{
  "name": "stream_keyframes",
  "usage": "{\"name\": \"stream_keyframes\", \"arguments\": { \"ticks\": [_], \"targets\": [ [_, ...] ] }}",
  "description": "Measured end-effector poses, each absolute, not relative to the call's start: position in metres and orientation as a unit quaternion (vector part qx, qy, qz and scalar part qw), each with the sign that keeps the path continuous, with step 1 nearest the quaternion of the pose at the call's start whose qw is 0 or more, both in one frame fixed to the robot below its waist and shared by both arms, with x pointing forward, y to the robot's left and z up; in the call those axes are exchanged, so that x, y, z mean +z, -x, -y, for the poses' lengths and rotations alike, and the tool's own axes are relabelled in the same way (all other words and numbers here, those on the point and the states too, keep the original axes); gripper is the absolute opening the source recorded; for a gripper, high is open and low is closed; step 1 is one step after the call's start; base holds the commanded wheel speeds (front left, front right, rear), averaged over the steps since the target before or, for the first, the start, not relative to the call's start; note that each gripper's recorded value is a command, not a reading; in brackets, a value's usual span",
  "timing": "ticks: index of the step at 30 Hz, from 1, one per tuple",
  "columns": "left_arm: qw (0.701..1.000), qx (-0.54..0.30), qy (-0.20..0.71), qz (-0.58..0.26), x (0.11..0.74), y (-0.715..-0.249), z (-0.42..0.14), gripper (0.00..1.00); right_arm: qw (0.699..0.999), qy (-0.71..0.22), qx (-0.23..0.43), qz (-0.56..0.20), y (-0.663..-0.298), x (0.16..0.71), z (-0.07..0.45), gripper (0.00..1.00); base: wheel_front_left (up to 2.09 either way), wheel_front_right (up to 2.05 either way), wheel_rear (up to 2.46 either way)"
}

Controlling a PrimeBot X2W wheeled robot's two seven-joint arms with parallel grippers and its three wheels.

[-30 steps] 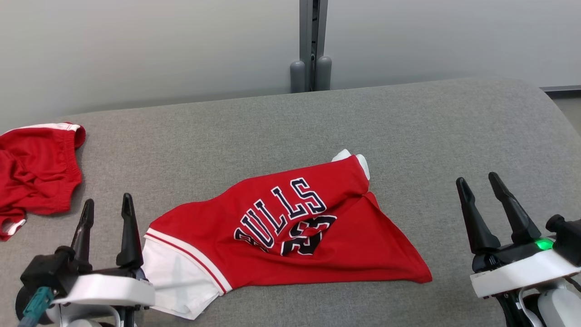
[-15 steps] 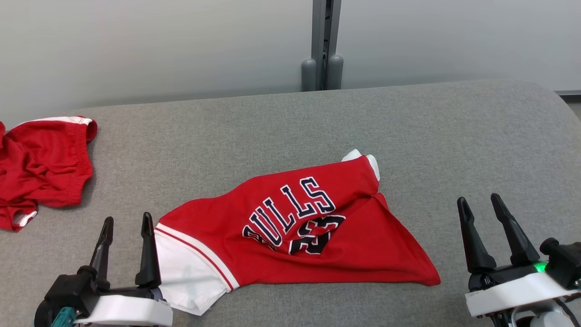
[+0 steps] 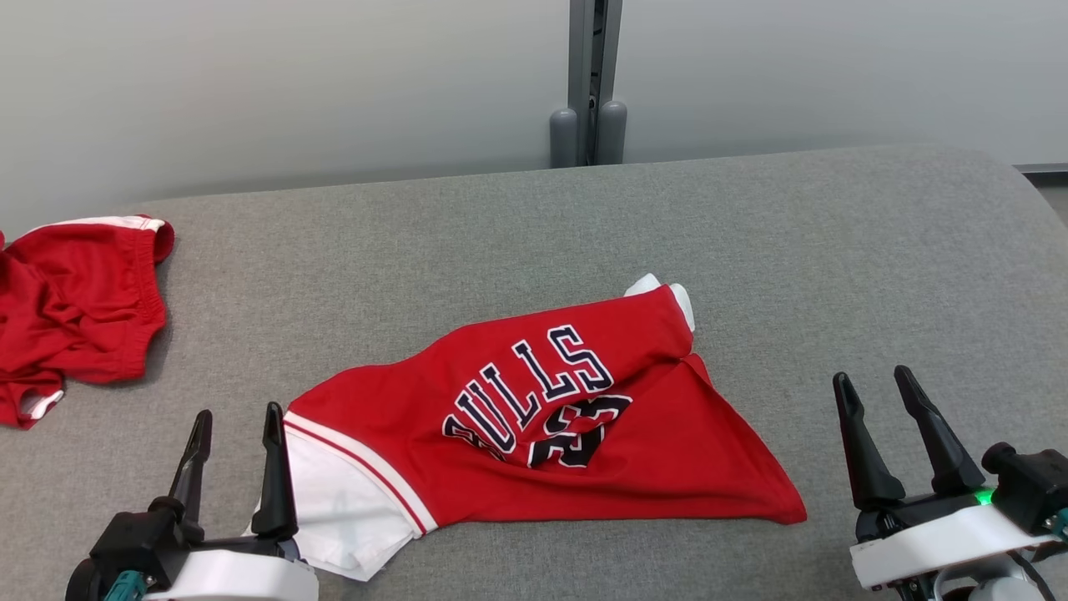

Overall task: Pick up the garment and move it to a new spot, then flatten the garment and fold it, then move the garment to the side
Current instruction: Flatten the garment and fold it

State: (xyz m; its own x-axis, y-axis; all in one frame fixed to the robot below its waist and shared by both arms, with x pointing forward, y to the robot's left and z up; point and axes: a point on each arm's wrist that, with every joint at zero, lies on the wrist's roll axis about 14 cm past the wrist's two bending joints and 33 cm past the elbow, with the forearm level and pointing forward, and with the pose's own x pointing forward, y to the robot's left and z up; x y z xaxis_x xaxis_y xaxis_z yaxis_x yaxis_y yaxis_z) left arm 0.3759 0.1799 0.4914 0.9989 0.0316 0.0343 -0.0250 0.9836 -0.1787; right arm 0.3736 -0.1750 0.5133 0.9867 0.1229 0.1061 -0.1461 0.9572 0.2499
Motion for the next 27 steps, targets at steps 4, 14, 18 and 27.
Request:
{"name": "stream_keyframes", "arguments": {
  "ticks": [4,14,18,27],
  "targets": [
    [0.996,0.015,0.089,0.02,0.4918,-0.3765,-0.1807,1.0,0.988,-0.129,0.068,0.044,-0.3736,0.5128,0.1747,1.0,0.0,0.0,0.0],
    [0.995,0.012,0.092,0.024,0.4946,-0.379,-0.1792,1.0,0.988,-0.132,0.068,0.041,-0.3729,0.511,0.1739,1.0,0.0,0.0,0.0],
    [0.995,0.013,0.093,0.024,0.494,-0.3786,-0.1793,1.0,0.988,-0.131,0.068,0.04,-0.3729,0.5101,0.1738,1.0,0.0,0.0,0.0],
    [0.995,0.017,0.093,0.021,0.4921,-0.377,-0.1813,1.0,0.988,-0.131,0.071,0.036,-0.3733,0.5082,0.1714,1.0,0.0,0.0,0.0]
  ]
}}
